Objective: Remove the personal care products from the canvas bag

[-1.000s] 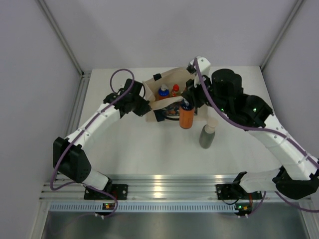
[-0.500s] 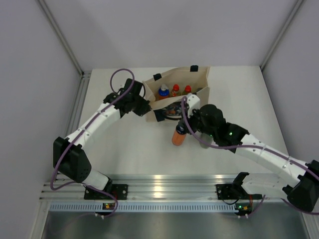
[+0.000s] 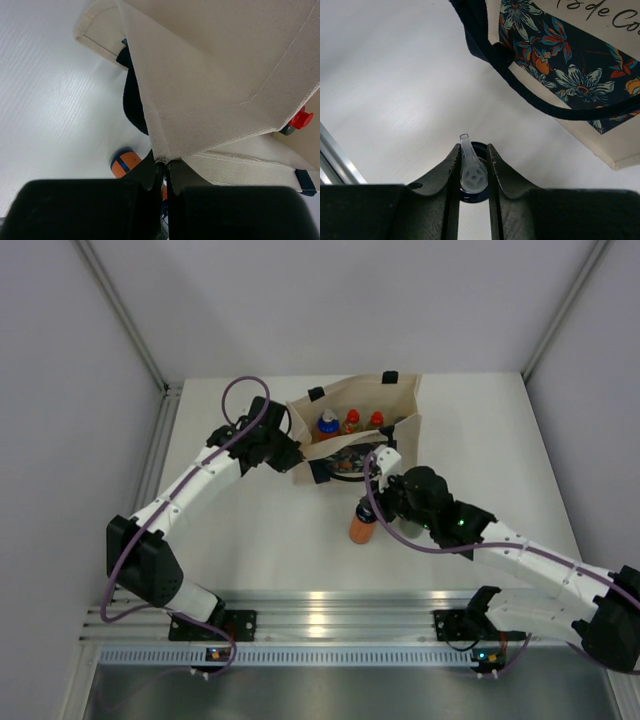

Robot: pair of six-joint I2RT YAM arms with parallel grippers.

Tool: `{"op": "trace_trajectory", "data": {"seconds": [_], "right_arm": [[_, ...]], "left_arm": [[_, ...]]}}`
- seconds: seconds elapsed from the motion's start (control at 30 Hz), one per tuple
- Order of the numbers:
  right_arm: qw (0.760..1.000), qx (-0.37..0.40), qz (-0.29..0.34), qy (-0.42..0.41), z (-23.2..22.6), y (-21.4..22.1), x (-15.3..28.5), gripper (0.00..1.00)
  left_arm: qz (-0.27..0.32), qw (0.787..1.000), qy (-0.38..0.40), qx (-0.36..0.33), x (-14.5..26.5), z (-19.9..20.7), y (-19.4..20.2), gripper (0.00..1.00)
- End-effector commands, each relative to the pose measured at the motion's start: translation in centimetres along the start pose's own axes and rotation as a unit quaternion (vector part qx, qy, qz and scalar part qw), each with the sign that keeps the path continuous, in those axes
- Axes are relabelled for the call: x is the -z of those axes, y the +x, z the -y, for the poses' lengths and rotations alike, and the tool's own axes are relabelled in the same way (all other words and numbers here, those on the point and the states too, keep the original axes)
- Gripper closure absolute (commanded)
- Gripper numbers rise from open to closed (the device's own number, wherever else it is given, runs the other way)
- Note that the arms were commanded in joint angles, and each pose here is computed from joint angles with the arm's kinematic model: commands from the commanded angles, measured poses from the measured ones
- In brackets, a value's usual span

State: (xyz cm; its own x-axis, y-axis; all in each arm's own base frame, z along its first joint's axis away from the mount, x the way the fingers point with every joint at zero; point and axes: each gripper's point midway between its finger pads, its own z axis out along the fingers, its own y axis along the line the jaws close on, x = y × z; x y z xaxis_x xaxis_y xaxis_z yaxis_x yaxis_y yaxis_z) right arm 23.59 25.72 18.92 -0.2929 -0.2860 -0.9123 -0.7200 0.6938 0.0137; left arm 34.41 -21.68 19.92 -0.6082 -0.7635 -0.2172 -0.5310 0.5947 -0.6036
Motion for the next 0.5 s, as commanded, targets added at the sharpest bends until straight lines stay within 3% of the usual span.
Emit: {"op": "trace_trajectory", "data": {"seconds": [0.0,0.13,0.27,0.47], "right_arm": [[0.994,0.008,0.106,-0.038,-1.7,-5.7,0.8,0.96],[0.994,0.005,0.102,-0.038,-1.8,-6.0,1.0,0.51],[0.995,0.01,0.098,-0.031,-1.5,-7.5,1.5,0.42],[0.994,-0.017,0.111,0.013,0.0,-11.3,1.5,0.49]], "left_arm": [[-0.059,0.998,0.016,-0.007,0.9,1.0,2.3,1.0],[-0.061,0.998,0.019,-0.011,0.9,1.2,2.4,1.0],[-0.061,0.998,0.017,-0.011,0.8,1.1,2.4,1.0],[-0.07,0.997,0.021,-0.01,1.0,1.4,2.6,1.0]]}}
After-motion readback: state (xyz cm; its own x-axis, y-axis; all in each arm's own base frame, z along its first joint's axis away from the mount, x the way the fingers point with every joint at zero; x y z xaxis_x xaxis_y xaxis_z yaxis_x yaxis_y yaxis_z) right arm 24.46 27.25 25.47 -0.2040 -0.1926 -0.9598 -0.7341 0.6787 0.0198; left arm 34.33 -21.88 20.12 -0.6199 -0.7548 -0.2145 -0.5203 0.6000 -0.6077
